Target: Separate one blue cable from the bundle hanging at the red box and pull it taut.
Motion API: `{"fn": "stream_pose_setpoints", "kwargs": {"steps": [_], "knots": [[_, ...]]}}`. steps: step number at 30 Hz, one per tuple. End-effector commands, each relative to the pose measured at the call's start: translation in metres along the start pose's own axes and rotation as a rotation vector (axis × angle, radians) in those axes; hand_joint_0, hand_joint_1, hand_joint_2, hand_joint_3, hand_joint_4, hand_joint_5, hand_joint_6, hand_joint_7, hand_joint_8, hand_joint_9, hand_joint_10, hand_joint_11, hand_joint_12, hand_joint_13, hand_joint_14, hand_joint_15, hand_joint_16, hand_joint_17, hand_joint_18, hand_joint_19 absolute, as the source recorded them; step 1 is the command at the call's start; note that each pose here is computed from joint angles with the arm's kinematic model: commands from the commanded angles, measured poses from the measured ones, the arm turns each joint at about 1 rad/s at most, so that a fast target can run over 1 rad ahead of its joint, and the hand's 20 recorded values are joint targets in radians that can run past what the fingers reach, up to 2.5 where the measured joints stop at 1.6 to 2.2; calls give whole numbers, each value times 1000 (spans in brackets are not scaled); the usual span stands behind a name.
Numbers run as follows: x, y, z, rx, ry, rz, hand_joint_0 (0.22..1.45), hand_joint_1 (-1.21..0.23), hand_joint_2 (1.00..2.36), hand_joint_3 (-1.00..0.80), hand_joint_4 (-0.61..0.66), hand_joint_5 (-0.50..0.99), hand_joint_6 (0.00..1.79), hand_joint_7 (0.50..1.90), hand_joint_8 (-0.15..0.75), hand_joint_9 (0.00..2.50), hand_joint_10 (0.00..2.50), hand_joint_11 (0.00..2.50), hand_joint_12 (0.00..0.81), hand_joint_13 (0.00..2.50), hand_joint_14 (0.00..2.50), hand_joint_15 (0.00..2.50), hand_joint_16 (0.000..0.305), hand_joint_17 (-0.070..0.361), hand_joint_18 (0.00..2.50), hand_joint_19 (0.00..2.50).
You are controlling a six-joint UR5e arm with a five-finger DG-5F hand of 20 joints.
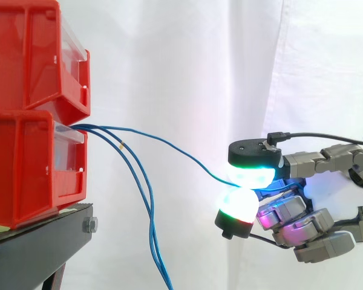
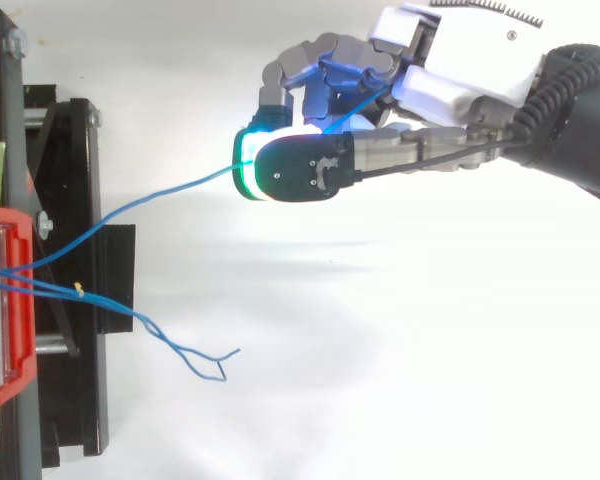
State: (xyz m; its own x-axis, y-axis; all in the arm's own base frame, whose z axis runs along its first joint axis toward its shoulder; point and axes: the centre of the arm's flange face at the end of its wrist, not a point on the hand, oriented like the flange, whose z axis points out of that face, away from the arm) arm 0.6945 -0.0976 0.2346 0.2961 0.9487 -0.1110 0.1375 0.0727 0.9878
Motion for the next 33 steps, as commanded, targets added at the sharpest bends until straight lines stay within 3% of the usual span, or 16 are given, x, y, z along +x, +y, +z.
{"fn": "stream_pose_setpoints", "kwargs": {"steps": [1,33], "knots": [[-1,0,0,0,-2,0,639,-766,1018,-14,95,-218,897,1161,265,265,2500,2389,386,824,2500,2050,41,92,1397,1885],[0,-1,0,1,-1,-1,642,-777,1016,-3,118,-211,891,1187,279,311,2500,2366,405,864,2500,2046,43,98,1370,1704]]}}
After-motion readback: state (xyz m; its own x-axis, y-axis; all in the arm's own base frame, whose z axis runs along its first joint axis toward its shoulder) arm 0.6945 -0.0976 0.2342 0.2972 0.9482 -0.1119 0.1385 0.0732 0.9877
